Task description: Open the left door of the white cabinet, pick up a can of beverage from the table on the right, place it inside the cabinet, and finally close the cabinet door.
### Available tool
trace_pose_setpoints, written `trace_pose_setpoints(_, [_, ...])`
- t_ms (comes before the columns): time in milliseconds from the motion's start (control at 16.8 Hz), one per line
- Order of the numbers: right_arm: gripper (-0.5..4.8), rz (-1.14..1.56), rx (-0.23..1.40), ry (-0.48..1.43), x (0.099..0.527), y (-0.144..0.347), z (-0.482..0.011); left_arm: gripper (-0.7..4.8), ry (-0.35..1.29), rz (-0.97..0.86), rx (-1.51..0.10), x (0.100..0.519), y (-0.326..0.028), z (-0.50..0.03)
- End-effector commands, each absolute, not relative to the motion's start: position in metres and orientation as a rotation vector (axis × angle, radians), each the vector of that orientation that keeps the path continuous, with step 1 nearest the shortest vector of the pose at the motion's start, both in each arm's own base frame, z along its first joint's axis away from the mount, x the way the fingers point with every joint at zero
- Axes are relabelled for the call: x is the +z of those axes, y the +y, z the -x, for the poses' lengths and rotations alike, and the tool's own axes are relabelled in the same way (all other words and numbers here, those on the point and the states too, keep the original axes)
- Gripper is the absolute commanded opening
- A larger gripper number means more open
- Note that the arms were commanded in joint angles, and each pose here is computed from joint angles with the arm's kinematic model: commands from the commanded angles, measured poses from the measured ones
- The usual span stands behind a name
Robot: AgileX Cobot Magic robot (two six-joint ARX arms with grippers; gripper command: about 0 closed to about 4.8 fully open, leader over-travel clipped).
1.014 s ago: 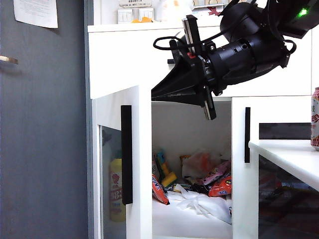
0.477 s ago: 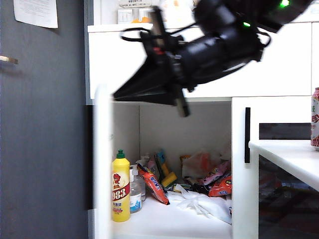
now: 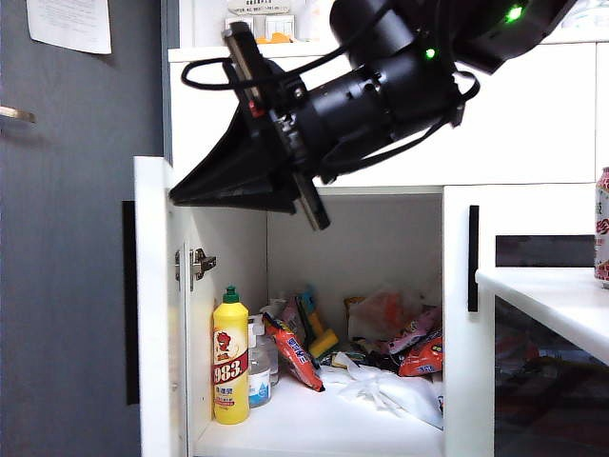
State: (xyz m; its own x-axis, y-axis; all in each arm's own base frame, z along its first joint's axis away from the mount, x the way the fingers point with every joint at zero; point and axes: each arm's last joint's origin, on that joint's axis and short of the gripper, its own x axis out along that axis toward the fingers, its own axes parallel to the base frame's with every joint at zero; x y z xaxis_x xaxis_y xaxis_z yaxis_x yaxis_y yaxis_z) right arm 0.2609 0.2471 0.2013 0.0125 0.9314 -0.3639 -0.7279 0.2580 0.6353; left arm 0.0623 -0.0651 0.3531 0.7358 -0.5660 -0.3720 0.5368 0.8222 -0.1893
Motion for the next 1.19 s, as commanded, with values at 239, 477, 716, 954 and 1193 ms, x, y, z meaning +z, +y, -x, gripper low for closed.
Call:
trace_pose_setpoints(239, [-0.02, -0.288, 1.186, 0.406, 0.315, 0.177, -0.247, 1.43, 0.371, 0.092, -0.651, 0.36, -0.066, -0.062])
trace_pose_setpoints(477, [0.2, -0.137, 0.639, 0.115, 0.384, 0.067, -0.193, 1.66, 0.37, 0.071, -0.705, 0.359, -0.101, -0.089])
trace_pose_setpoints(716, [4.79, 0.037, 0.167, 0.203, 0.383, 0.009, -0.132, 4.44, 0.381, 0.099, -0.838, 0.349, -0.149, -0.125])
trace_pose_setpoints(954, [4.79, 0.009, 0.091, 0.298, 0.32, -0.001, -0.131, 4.45, 0.386, 0.111, -0.918, 0.341, -0.171, -0.14])
trace_pose_setpoints(1193, [4.79, -0.128, 0.067, 0.21, 0.244, -0.001, -0.144, 4.45, 0.366, 0.085, -0.924, 0.342, -0.171, -0.14])
